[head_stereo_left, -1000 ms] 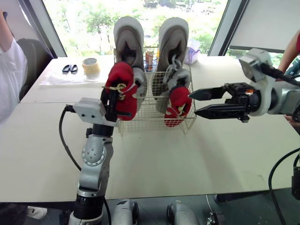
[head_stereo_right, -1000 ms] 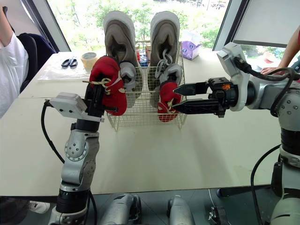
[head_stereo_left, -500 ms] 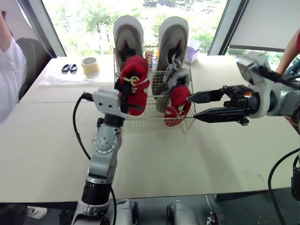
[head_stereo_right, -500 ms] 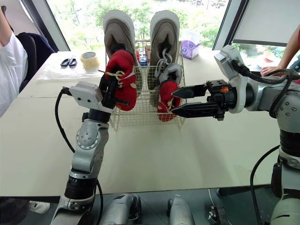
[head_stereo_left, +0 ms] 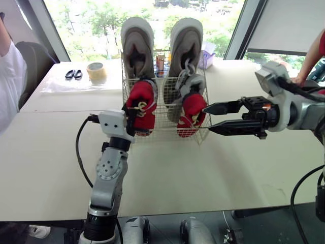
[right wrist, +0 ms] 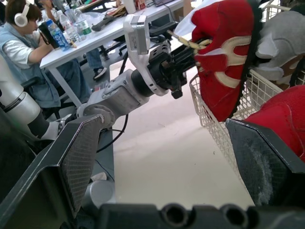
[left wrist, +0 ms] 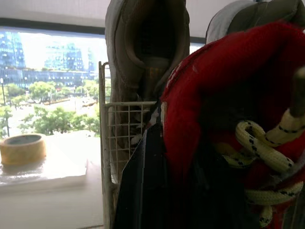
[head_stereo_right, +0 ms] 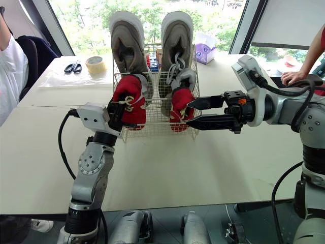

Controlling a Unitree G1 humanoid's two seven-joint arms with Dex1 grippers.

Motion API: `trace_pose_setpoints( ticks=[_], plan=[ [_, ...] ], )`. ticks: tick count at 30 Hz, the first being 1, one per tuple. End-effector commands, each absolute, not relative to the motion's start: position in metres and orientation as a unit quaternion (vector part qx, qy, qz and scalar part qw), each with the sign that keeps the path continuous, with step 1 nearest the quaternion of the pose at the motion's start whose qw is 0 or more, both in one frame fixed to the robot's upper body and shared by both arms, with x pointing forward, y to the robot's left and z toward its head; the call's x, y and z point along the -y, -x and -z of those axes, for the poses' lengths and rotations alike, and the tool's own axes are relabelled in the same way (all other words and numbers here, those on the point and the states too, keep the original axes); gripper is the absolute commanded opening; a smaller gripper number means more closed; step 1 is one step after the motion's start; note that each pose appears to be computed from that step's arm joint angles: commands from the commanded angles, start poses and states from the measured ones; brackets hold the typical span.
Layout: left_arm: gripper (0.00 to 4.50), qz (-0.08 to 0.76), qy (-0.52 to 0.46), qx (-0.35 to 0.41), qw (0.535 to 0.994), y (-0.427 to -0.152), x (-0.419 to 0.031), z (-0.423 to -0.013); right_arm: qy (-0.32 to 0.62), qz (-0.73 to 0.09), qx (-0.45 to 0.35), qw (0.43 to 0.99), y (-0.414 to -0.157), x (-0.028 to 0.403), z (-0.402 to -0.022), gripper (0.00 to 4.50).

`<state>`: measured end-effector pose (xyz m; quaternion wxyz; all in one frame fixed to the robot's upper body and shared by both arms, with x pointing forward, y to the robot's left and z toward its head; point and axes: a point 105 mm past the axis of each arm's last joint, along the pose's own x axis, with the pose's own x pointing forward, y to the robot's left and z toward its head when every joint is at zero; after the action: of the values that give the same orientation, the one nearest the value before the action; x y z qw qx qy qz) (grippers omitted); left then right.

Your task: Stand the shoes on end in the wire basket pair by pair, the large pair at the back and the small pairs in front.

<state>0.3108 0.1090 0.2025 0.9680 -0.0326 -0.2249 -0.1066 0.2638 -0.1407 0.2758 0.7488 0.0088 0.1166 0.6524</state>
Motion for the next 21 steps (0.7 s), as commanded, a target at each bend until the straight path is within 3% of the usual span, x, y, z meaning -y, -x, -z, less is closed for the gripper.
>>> trace_pose_setpoints(
  ticks=[1, 3, 7, 15, 19, 21],
  plan=[
    [2.22, 0.113, 0.066, 0.219, 0.967, -0.304, -0.116, -0.211, 0.0, -0.66, -0.09, 0.746, -0.262, 0.14, -0.286, 4.5],
    [3.17, 0.127, 0.076, 0.208, 0.967, -0.299, -0.121, -0.215, 0.0, -0.66, -0.09, 0.746, -0.263, 0.141, -0.285, 4.5],
    [3.17, 0.174, 0.062, 0.196, 0.963, -0.284, -0.122, -0.227, 0.001, -0.661, -0.092, 0.745, -0.265, 0.142, -0.284, 4.5],
    [3.17, 0.304, 0.185, 0.154, 0.922, -0.241, -0.138, -0.248, 0.016, -0.665, -0.117, 0.738, -0.261, 0.146, -0.271, 4.5],
    [3.17, 0.319, 0.202, 0.091, 0.921, -0.227, -0.157, -0.236, 0.026, -0.663, -0.128, 0.737, -0.26, 0.148, -0.263, 4.5],
    [3.17, 0.248, 0.18, 0.064, 0.95, -0.232, -0.191, -0.227, 0.03, -0.654, -0.141, 0.743, -0.26, 0.153, -0.257, 4.5]
  ],
)
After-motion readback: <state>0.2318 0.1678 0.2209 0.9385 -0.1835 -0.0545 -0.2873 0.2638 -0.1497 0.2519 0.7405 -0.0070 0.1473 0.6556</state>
